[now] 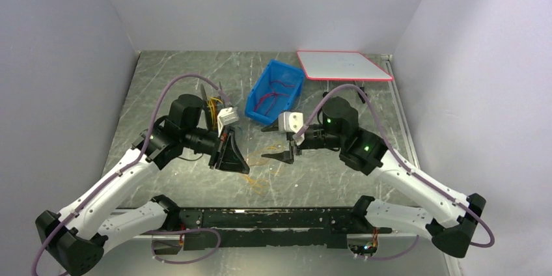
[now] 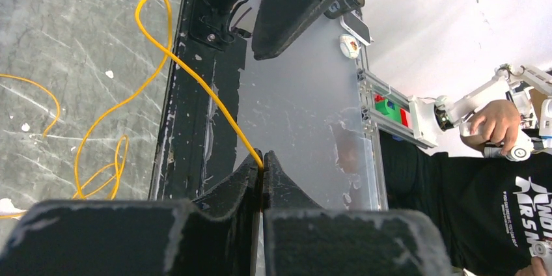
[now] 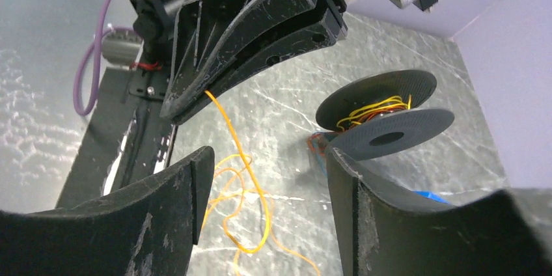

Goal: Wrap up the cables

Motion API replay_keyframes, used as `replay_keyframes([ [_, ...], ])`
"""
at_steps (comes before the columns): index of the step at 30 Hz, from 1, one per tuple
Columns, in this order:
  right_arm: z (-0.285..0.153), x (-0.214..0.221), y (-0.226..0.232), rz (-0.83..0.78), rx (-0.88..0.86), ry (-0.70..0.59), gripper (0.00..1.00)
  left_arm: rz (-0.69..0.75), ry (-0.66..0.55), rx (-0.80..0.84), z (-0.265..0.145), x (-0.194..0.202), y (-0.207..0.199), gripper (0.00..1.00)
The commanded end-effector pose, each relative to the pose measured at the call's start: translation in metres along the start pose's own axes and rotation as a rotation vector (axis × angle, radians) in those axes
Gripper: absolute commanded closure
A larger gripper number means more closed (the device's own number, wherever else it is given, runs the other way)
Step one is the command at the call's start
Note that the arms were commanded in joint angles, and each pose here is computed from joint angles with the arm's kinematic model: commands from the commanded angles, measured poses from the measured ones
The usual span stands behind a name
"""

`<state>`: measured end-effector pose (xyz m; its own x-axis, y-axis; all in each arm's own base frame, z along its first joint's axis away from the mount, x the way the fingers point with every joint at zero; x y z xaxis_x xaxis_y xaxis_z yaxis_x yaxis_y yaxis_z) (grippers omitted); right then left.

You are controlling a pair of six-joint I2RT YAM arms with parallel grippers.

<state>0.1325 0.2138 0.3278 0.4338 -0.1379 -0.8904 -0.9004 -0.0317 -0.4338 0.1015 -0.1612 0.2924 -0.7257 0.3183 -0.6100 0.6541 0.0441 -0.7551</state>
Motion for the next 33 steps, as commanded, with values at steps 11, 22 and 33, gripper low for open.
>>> replay_keyframes([
  [11, 0.000, 0.014, 0.005, -0.093, -0.219, 0.226, 0.46, 0.040, 0.011, 0.050, -0.003, 0.001, -0.012, 0.93],
  [22, 0.005, 0.021, 0.006, -0.086, -0.200, 0.221, 0.60, 0.033, 0.020, 0.062, -0.001, 0.002, -0.011, 0.93],
  [33, 0.016, 0.025, 0.003, -0.081, -0.223, 0.209, 0.72, 0.039, 0.018, 0.061, -0.002, 0.004, -0.013, 0.93],
])
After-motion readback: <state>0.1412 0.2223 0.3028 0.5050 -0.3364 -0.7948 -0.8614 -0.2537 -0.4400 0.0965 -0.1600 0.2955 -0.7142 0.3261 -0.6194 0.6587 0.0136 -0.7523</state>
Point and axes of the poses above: each gripper's point midway between its finger pads, its own z axis out along the fingers, its own y axis along the line the jaws close on, x = y × z, the point moved 10 cm from there along -z, back along the fingers, and after that the axes turned 9 degrees about -z, right-handed, at the moved point
